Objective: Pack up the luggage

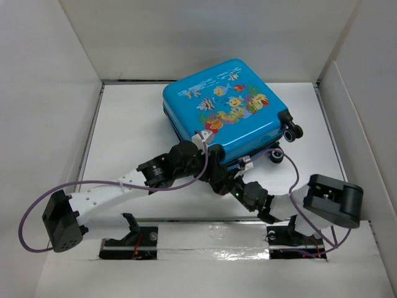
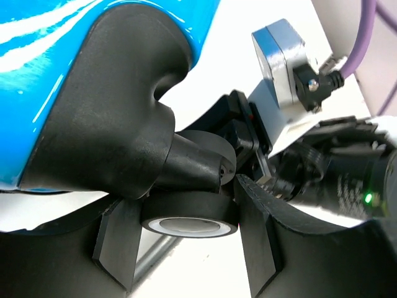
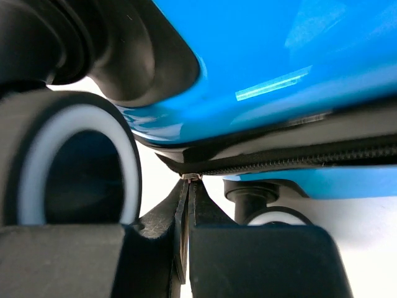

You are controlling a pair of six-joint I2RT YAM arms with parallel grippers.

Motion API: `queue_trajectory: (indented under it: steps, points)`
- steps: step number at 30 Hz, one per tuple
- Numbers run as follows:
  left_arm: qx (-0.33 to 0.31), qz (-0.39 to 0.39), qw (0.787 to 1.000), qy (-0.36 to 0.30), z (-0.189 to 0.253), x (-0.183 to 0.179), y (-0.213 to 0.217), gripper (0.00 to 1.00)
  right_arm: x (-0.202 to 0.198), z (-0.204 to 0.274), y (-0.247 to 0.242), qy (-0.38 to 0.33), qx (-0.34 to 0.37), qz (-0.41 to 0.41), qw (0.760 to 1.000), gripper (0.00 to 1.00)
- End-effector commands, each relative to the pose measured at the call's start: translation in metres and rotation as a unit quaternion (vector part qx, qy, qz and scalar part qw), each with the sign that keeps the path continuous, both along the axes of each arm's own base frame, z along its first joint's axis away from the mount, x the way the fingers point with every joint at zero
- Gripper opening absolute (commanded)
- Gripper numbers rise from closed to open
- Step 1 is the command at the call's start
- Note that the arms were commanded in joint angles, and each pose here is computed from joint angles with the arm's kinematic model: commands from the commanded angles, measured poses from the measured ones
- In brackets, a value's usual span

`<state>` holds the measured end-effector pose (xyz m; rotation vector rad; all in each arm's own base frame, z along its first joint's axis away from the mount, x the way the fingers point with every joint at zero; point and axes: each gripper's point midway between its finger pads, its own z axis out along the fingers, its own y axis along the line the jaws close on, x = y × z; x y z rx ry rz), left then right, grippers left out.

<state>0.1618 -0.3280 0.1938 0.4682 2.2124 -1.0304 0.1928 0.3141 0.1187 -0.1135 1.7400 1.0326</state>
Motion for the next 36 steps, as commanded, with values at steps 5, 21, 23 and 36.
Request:
queue_trajectory:
  steps: [5,21,23,36]
  points:
    - [-0.299,-0.111,0.939,-0.129,0.189,-0.021,-0.058,0.00,-0.041,0.135,0.077,-0.093,0.291,0.149,0.941,0.00]
    - [-0.314,-0.108,0.936,-0.116,0.183,-0.040,-0.042,0.00,-0.049,0.137,0.089,-0.133,0.266,0.170,0.939,0.63]
    - [-0.306,-0.097,0.940,-0.117,0.176,-0.037,-0.038,0.00,-0.055,0.117,0.077,-0.120,0.238,0.166,0.949,0.73]
    - [-0.265,-0.053,0.958,-0.099,0.129,-0.018,-0.019,0.00,-0.069,0.069,0.009,-0.045,0.048,0.104,0.992,0.87]
